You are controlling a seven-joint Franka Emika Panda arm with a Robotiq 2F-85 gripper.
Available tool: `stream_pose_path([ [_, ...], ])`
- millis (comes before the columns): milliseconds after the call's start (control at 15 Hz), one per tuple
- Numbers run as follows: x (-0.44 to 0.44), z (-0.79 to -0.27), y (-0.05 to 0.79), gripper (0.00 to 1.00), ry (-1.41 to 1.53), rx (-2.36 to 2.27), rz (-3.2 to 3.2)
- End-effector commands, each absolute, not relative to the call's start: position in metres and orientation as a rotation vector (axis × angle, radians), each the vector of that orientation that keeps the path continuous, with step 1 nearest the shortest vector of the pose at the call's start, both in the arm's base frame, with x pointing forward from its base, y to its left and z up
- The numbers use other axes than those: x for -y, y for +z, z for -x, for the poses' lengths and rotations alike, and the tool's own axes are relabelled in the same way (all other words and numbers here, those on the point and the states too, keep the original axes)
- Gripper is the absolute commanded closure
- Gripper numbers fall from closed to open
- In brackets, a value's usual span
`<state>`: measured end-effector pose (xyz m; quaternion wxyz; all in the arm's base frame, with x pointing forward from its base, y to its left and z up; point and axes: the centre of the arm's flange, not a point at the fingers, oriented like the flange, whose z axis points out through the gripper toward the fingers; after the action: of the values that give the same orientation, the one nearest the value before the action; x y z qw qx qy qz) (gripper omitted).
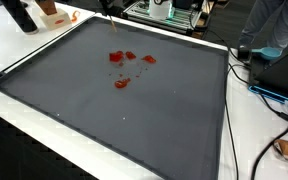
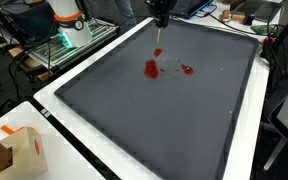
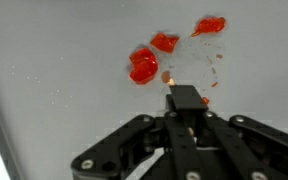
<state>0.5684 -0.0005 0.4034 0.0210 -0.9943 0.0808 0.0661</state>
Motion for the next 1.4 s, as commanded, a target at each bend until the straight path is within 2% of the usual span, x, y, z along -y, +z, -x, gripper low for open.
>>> stream_pose_path([
  [0, -0.001, -0.568, 0.405, 0.88, 0.203, -0.256, 3.084],
  [400, -0.003, -0.567, 0.408, 0.88, 0.203, -0.260, 3.085],
  [467, -0.003, -0.567, 0.408, 0.97, 0.204, -0.260, 3.084],
  [1333, 0.019, -0.577, 0.342, 0.97, 0.202, 0.070, 2.660],
])
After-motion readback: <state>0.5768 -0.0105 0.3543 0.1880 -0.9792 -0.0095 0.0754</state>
